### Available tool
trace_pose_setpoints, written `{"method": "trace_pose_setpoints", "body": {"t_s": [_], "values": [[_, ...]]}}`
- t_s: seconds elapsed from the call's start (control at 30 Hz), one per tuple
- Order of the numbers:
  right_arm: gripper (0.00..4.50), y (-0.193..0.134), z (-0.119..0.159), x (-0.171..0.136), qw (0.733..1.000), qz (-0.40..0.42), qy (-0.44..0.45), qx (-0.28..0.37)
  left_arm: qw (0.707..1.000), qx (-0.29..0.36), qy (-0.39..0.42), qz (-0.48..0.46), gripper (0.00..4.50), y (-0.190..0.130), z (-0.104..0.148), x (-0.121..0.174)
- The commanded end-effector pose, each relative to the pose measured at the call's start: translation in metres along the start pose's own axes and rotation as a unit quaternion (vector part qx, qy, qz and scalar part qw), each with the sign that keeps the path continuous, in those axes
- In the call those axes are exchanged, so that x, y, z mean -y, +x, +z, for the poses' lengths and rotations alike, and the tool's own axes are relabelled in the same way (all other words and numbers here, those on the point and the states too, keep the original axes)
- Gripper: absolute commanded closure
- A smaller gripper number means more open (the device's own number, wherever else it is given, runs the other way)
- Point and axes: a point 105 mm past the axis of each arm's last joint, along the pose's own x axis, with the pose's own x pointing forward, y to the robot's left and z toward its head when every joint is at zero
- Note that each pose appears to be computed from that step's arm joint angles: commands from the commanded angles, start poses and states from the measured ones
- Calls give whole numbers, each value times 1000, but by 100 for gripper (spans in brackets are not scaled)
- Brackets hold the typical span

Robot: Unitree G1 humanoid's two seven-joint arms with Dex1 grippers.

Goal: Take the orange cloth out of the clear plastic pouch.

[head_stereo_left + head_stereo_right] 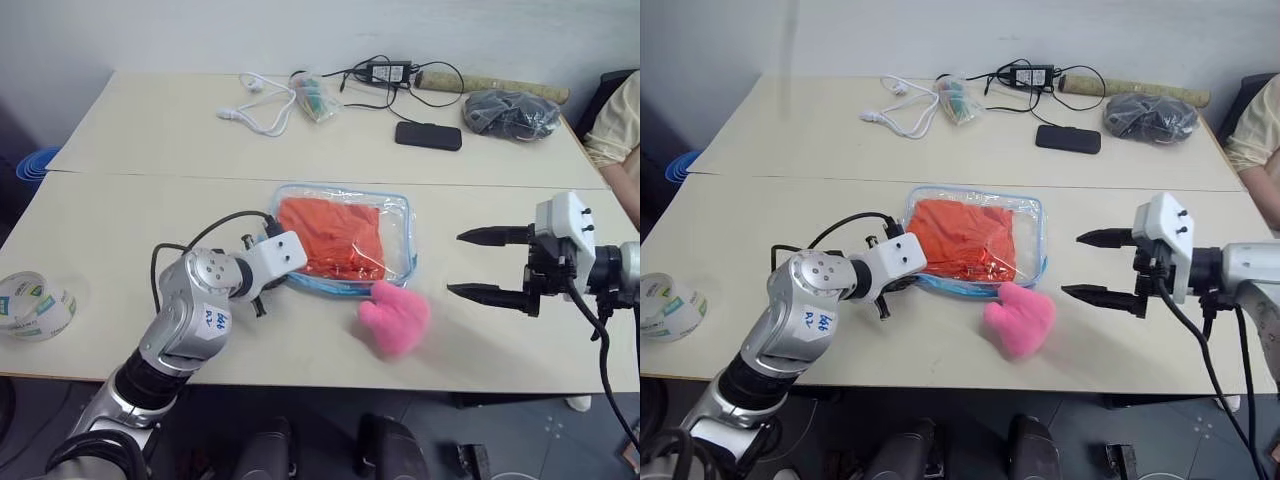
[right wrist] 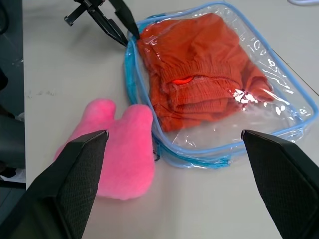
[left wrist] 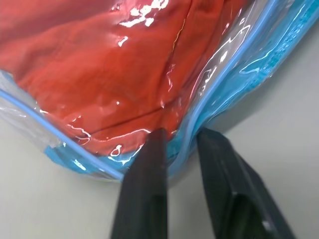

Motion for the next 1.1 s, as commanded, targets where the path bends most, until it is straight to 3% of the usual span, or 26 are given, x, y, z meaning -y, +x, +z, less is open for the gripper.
{"method": "trace_pose_setpoints", "body": {"t_s": [0.03,0.13,0.27,0.4,0.53,0.7,0.8,1.1], "values": [[0,-1,5,-2,1000,10,-15,5,1000,16,-16,13,224,-12,1,0],[0,0,0,-4,1000,20,-9,-5,998,19,-51,22,139,-24,-5,-2],[0,3,-9,-6,999,33,-9,-18,985,84,-153,14,17,-55,1,-6],[0,4,-17,-8,999,45,-2,-28,969,173,-166,-59,17,-101,8,1],[0,10,-31,-22,995,85,12,-44,953,205,-128,-185,17,-138,-4,23],[0,40,-47,-37,993,107,44,-30,943,211,-77,-246,17,-142,-11,27],[60,65,-59,-42,992,98,81,-18,940,235,-37,-246,14,-133,0,22],[355,83,-48,-62,985,134,101,31,943,243,-6,-227,14,-120,4,12]]}}
